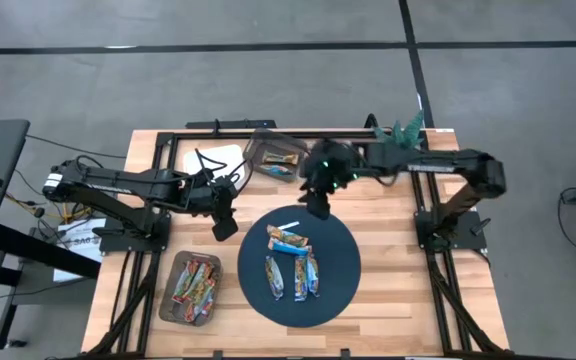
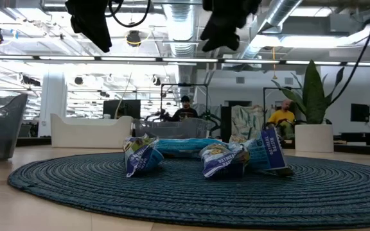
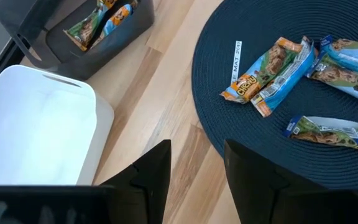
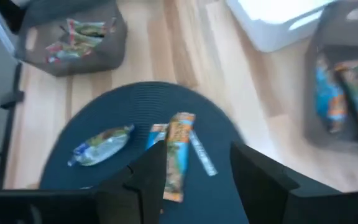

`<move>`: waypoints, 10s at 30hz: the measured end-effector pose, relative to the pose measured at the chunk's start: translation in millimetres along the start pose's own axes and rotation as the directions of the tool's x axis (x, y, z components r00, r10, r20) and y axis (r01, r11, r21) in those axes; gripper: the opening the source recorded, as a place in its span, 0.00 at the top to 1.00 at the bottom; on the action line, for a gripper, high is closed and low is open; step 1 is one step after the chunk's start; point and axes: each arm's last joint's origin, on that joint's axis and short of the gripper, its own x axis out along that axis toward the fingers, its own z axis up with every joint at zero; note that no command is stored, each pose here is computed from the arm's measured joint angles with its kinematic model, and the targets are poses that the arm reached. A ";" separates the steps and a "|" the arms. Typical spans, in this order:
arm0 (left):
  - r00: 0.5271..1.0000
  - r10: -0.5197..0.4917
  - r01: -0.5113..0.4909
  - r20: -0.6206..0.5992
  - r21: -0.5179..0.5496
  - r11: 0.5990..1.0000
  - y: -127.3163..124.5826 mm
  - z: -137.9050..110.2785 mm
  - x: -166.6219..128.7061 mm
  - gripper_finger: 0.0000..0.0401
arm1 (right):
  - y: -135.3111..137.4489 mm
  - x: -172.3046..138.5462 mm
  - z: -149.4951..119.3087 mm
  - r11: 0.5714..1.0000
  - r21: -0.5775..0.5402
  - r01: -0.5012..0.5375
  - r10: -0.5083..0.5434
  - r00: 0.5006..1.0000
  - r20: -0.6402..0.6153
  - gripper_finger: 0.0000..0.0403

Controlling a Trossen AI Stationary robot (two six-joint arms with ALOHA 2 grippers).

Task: Pick and place Granola Bars by type
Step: Put the yellow granola bar into the top black bin, then put the blue granola bar into the white bin

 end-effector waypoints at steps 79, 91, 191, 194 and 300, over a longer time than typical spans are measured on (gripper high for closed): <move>1.000 0.012 -0.012 0.013 -0.041 0.999 -0.1 0.8 0.4 0.65 | 49.6 179.2 -96.5 0.968 -0.224 -0.113 0.039 0.949 -0.313 0.62; 1.000 0.006 -0.005 0.012 -0.061 0.998 -0.2 0.8 0.3 0.65 | 48.9 176.1 -85.9 0.966 -0.239 -0.094 0.018 0.953 -0.304 0.91; 1.000 0.019 -0.018 0.018 -0.054 0.998 0.1 1.0 0.3 0.65 | 19.5 162.3 -51.1 0.980 -0.201 -0.016 -0.042 0.959 -0.281 0.46; 1.000 0.019 -0.018 0.018 -0.054 0.998 0.2 1.0 0.3 0.65 | 18.6 170.1 -60.3 0.981 -0.195 -0.016 -0.050 0.942 -0.332 0.46; 0.912 -0.388 0.195 -0.135 -0.689 0.698 -142.0 -13.7 125.6 0.65 | 69.1 -64.9 -121.5 0.914 -0.075 -0.398 0.377 0.904 -0.200 0.38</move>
